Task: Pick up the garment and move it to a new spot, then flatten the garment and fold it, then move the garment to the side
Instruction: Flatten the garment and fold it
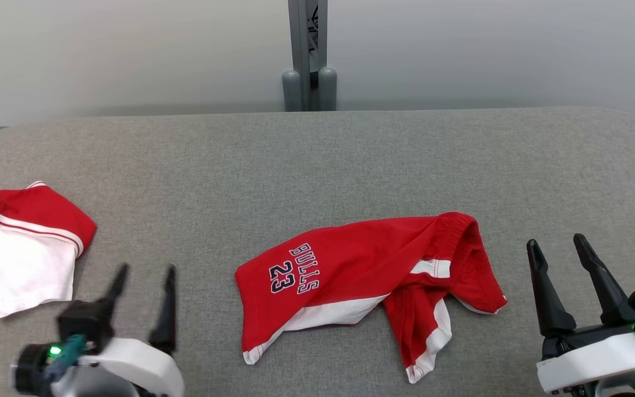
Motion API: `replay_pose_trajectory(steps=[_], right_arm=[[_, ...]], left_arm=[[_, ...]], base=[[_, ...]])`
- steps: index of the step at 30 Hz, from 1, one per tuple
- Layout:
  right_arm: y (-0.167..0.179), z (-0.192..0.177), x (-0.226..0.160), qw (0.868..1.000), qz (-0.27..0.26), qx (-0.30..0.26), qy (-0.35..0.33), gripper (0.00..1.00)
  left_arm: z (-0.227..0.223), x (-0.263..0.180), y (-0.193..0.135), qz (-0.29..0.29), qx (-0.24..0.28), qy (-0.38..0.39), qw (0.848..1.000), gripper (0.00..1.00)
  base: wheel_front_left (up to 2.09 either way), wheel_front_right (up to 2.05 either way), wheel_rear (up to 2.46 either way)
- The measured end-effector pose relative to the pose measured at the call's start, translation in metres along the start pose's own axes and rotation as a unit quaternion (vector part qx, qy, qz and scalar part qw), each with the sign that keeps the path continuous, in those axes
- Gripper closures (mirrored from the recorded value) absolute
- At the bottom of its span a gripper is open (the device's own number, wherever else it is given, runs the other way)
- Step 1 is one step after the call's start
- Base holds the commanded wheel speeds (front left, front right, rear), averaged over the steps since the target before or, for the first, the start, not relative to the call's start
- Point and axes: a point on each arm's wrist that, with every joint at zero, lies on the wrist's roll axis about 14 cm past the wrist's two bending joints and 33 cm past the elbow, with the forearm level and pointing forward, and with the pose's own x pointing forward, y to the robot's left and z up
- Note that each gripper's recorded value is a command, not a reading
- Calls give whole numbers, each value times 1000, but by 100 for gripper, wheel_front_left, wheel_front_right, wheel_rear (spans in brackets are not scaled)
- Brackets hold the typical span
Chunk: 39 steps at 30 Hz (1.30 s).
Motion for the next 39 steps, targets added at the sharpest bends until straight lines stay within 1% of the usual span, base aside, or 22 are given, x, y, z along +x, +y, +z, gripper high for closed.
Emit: replay_pose_trajectory(steps=[3, 7, 8, 10, 14, 18, 20, 21, 22, 23, 24, 29, 32, 36, 39], right_arm=[[4, -2, 2, 1000, 6, 0, 4, 0], [5, -7, 4, 1000, 7, 2, 10, 0], [5, -7, 4, 1000, 7, 2, 10, 0], [5, -9, 6, 1000, 8, 3, 14, 0], [5, -15, 9, 1000, 7, 4, 22, 0], [4, -19, 12, 1000, 7, 6, 27, 0], [4, -20, 13, 1000, 7, 6, 29, 0], [4, -22, 13, 999, 6, 7, 31, 0], [3, -24, 12, 999, 6, 7, 36, 0], [3, -26, 12, 999, 5, 7, 40, 0], [3, -28, 12, 999, 6, 8, 44, 0], [12, -44, 8, 996, 25, 16, 87, 0], [20, -58, 2, 991, 46, 20, 128, 0], [31, -71, -2, 984, 68, 29, 160, 0], [38, -79, 4, 980, 85, 40, 178, 0]], left_arm=[[-27, -7, -30, -61, -16, 71, 995, 0], [-65, -24, -68, -132, -31, 162, 978, 0], [-65, -24, -68, -132, -31, 162, 978, 0], [-80, -32, -80, -152, -39, 198, 968, 0], [-108, -44, -88, -167, -43, 257, 951, 0], [-121, -45, -90, -172, -48, 279, 944, 0], [-122, -41, -93, -175, -47, 277, 943, 0], [-123, -40, -94, -177, -46, 278, 943, 13], [-125, -39, -94, -178, -44, 278, 943, 53], [-124, -36, -95, -177, -46, 273, 945, 95], [-123, -34, -95, -177, -47, 270, 945, 100], [-125, -30, -92, -174, -44, 267, 947, 100], [-123, -28, -89, -172, -40, 263, 948, 100], [-116, -25, -85, -167, -35, 250, 953, 100], [-109, -17, -79, -158, -31, 235, 959, 100]], base=[[0, 0, 0], [0, 0, 0], [0, 0, 0], [0, 0, 0], [0, 0, 0], [0, 0, 0], [0, 0, 0], [0, 0, 0], [0, 0, 0], [0, 0, 0], [0, 0, 0], [0, 0, 0], [0, 0, 0], [0, 0, 0], [0, 0, 0]])
